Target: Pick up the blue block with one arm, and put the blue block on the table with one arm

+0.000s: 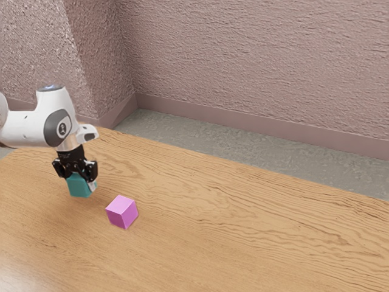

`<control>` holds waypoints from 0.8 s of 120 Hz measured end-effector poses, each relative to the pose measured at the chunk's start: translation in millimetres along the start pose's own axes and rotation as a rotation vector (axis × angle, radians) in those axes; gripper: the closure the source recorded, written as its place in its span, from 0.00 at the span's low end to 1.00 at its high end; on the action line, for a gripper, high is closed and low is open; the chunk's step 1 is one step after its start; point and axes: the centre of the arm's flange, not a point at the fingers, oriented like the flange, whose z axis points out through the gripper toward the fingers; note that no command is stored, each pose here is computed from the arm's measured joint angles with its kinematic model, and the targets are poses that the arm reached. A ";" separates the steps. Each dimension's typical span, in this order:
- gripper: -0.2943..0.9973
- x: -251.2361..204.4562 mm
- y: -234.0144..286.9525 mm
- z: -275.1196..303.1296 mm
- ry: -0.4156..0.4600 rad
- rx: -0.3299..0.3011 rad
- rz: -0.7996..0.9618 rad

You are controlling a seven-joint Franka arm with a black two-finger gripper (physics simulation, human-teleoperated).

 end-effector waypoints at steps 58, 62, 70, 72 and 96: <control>0.26 -9.7 27.5 -270.2 0.320 0.042 0.120; 0.25 -12.1 42.8 -291.0 0.316 0.050 0.139; 0.25 -18.6 90.1 -302.7 0.274 0.046 0.204; 0.24 -20.9 103.6 -303.0 0.263 0.044 0.224; 0.23 -55.0 227.4 -291.8 0.162 0.035 0.418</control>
